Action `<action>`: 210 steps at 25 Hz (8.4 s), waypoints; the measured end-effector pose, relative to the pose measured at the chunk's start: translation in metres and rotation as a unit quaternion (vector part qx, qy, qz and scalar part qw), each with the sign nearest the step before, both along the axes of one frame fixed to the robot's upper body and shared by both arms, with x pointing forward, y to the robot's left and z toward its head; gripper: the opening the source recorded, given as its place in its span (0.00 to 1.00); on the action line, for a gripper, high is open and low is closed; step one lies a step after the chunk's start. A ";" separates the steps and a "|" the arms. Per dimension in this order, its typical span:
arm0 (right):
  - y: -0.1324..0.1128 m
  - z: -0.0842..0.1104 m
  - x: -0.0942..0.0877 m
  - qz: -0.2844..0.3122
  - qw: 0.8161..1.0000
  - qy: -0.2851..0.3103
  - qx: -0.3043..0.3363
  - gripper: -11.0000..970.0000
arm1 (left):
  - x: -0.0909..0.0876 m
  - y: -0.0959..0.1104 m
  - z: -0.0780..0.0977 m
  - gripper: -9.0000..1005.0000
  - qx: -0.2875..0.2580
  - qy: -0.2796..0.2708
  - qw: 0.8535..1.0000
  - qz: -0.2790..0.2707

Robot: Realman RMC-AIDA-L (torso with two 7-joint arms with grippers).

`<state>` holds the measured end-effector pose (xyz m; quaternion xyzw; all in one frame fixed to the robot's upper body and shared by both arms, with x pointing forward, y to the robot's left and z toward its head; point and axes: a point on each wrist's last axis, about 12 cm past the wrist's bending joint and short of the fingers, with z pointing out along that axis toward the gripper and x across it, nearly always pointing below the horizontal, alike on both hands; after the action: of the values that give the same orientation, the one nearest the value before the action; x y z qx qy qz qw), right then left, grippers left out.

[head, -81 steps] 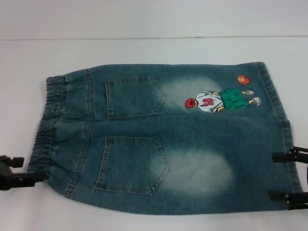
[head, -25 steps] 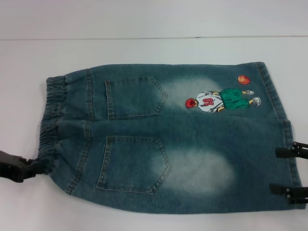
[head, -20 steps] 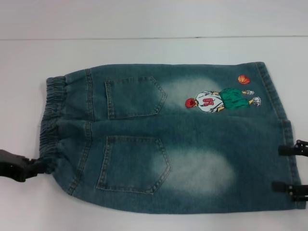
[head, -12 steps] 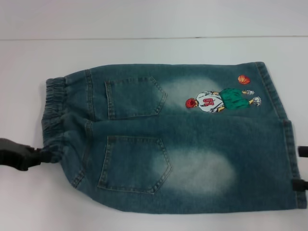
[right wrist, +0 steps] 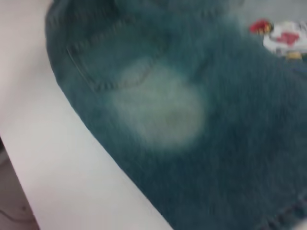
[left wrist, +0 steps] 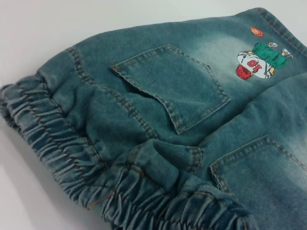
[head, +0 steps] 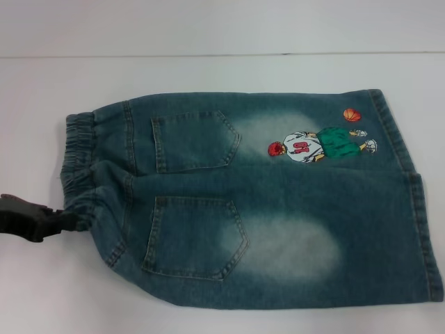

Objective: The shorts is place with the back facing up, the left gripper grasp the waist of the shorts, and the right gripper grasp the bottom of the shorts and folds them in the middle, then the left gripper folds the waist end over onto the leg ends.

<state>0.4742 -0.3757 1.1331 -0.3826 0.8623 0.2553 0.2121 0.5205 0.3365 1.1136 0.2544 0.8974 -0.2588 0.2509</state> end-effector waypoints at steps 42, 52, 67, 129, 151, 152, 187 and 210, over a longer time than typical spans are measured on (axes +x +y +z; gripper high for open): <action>0.032 -0.029 0.030 0.008 0.985 0.146 -0.091 0.75 | -0.005 0.001 -0.007 0.08 -0.004 0.000 1.000 0.016; 0.035 -0.031 0.034 0.012 0.989 0.124 -0.075 0.75 | -0.007 0.003 -0.008 0.08 -0.002 0.000 1.000 0.018; 0.040 -0.025 0.035 0.039 0.992 0.111 -0.042 0.74 | -0.007 0.005 -0.009 0.08 0.001 -0.001 1.000 0.022; 0.021 0.005 0.041 -0.092 0.989 -0.071 0.088 0.04 | -0.004 0.009 0.016 0.08 -0.068 -0.059 0.995 0.041; 0.022 0.012 0.080 -0.141 0.957 -0.227 0.109 0.02 | 0.048 -0.015 0.031 0.08 -0.084 -0.149 0.981 0.087; 0.022 0.012 0.083 -0.143 0.957 -0.230 0.107 0.02 | 0.051 -0.016 0.031 0.08 -0.083 -0.151 0.981 0.091; 0.031 -0.004 0.136 -0.220 0.944 -0.245 0.010 0.04 | 0.095 -0.032 0.004 0.07 0.027 -0.186 0.969 0.159; 0.012 -0.010 0.107 -0.227 0.935 -0.264 0.072 0.71 | 0.042 0.005 -0.003 0.73 -0.015 -0.250 0.960 0.123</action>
<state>0.5807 -0.3637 1.1232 -0.2141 0.8182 0.1515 0.5117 0.5627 0.3416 1.1106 0.1947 0.8263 -0.1673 0.5013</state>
